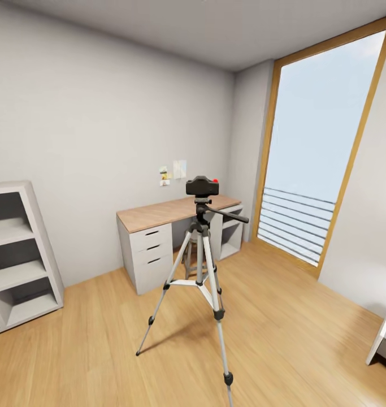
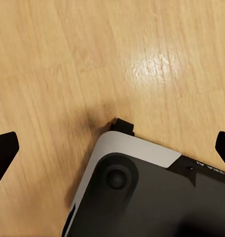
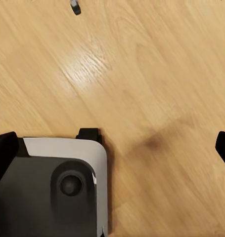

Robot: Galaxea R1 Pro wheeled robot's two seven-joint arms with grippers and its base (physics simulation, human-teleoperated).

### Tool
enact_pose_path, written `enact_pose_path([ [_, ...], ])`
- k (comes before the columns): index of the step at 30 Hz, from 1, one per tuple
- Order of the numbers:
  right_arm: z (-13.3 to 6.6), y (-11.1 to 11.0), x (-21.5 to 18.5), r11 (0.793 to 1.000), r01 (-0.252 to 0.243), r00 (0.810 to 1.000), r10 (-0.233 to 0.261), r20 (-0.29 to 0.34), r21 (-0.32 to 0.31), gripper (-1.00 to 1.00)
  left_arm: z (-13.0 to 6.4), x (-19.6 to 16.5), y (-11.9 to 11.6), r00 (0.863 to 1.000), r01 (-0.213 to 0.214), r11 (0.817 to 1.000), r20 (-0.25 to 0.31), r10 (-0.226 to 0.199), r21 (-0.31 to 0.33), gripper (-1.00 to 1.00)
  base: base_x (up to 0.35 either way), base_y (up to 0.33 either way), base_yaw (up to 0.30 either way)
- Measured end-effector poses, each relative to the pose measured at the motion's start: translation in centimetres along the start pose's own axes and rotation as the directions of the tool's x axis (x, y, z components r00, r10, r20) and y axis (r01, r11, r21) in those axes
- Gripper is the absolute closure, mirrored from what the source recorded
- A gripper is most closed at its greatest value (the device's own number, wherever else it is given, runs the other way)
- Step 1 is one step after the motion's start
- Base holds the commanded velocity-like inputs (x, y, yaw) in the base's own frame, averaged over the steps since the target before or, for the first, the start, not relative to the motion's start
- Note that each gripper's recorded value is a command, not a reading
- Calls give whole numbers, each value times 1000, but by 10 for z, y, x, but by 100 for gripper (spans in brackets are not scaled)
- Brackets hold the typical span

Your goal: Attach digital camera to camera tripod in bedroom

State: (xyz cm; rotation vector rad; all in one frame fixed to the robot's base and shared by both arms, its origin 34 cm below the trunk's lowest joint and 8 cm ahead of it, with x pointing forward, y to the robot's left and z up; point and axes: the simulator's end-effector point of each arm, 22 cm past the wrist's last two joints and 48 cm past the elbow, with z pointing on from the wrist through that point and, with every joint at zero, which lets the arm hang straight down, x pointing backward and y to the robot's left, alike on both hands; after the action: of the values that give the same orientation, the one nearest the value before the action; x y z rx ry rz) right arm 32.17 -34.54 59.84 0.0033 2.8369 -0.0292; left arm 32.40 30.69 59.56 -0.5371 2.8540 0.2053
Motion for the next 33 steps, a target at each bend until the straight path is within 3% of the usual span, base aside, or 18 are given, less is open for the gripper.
enact_pose_path([
  [33, -1, -3, -6, 1000, 0, 1000, 0, 15, 4, -100, -2, -5, -1, 1000, -1, 1000, 13, 1, 3, -100, 0, 0, 0],
])
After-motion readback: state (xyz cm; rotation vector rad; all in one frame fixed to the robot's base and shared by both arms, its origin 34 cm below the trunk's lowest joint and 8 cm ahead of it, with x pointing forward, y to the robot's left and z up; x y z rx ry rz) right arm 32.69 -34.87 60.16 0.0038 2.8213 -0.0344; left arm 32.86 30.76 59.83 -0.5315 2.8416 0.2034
